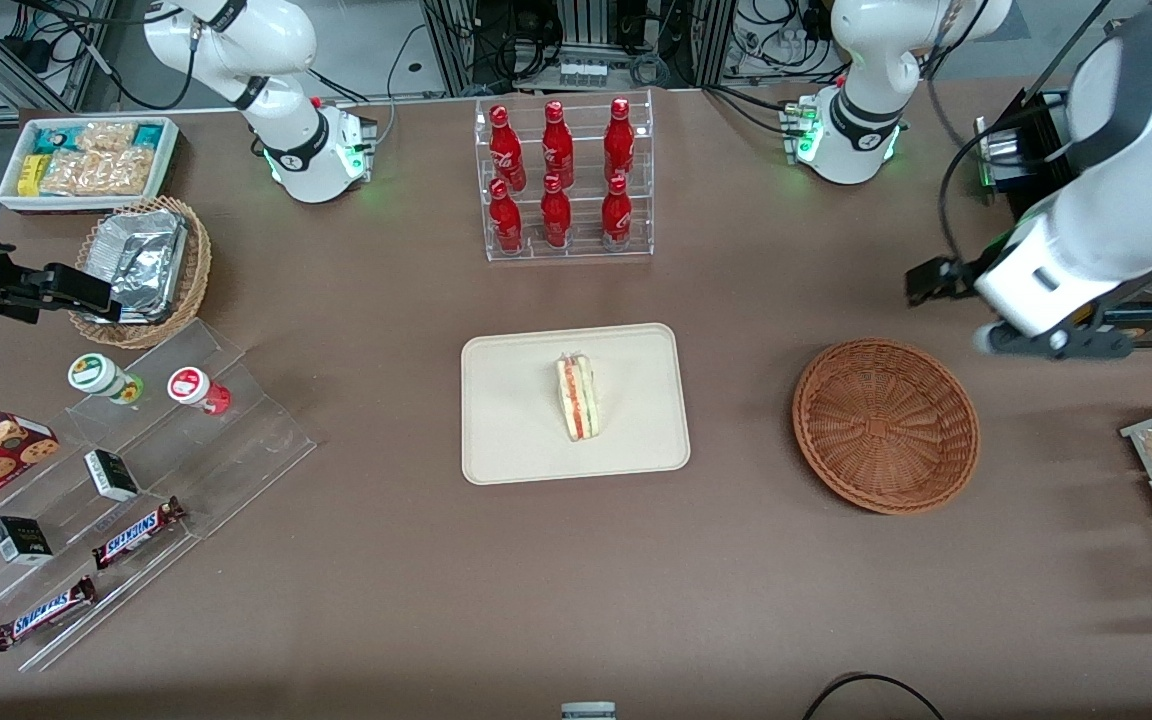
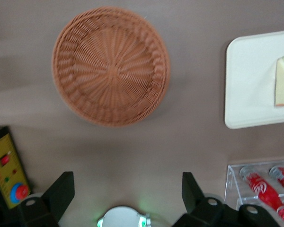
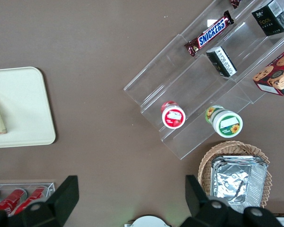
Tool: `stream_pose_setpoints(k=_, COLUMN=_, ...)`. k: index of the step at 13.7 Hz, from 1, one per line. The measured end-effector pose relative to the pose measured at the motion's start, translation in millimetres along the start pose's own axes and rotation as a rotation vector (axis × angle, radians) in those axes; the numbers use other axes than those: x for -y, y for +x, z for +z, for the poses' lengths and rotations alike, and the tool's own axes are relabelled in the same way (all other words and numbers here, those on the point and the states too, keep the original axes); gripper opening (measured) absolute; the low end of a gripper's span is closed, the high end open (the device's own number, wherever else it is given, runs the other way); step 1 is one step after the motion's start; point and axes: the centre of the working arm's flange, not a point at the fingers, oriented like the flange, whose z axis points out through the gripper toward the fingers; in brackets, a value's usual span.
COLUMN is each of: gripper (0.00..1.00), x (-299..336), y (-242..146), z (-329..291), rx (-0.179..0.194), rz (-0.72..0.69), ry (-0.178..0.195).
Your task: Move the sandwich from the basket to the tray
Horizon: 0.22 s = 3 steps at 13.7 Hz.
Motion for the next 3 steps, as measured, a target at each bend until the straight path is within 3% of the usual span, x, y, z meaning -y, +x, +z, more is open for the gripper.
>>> stream_pose_setpoints(k=3, gripper=1.0, x=11, y=-27, z=-21, rx=0.009, rz=-0.018, ry=0.01)
